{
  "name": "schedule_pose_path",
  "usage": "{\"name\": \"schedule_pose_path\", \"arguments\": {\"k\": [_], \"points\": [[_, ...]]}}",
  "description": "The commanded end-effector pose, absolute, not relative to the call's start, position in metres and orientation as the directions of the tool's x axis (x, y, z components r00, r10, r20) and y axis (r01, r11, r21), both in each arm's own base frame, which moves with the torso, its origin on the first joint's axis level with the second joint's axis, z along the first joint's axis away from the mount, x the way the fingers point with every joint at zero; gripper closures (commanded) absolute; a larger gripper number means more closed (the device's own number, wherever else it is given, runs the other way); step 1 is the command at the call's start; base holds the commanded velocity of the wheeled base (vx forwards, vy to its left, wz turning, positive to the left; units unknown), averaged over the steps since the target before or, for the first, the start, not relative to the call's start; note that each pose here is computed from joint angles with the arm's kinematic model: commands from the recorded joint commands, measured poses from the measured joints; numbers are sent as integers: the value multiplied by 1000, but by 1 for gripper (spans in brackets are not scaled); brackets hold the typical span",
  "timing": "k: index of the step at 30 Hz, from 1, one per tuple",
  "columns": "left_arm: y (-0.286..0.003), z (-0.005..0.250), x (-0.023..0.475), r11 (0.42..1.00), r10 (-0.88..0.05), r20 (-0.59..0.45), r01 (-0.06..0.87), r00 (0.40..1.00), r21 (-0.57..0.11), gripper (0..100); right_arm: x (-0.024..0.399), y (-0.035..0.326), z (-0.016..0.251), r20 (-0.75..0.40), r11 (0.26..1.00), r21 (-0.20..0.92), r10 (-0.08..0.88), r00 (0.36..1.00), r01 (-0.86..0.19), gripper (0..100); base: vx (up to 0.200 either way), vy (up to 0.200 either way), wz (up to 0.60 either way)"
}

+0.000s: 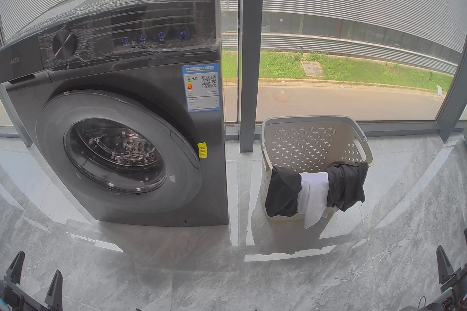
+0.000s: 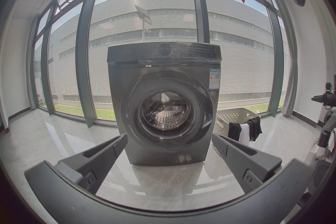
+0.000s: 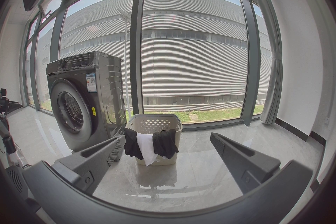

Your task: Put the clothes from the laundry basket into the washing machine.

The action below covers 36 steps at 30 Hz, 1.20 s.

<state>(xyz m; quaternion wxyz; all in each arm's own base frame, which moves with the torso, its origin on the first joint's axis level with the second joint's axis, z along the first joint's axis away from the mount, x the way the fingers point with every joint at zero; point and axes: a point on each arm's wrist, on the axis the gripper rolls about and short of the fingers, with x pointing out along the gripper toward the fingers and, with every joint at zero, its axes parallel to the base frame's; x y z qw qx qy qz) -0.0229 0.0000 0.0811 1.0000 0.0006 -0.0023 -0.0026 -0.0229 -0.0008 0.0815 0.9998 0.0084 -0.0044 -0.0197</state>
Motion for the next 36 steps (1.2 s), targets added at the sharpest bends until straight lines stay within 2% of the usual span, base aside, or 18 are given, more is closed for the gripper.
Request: {"name": "schedule_pose_path", "arguments": {"k": [1, 36], "points": [[0, 76, -23, 1000, -5, 5, 5, 1000, 2, 0, -23, -1, 76, 5, 999, 17, -40, 999, 40, 0, 0, 200, 0], [0, 76, -23, 1000, -5, 5, 5, 1000, 2, 0, -23, -1, 76, 5, 999, 16, -38, 999, 38, 0, 0, 200, 0]]}}
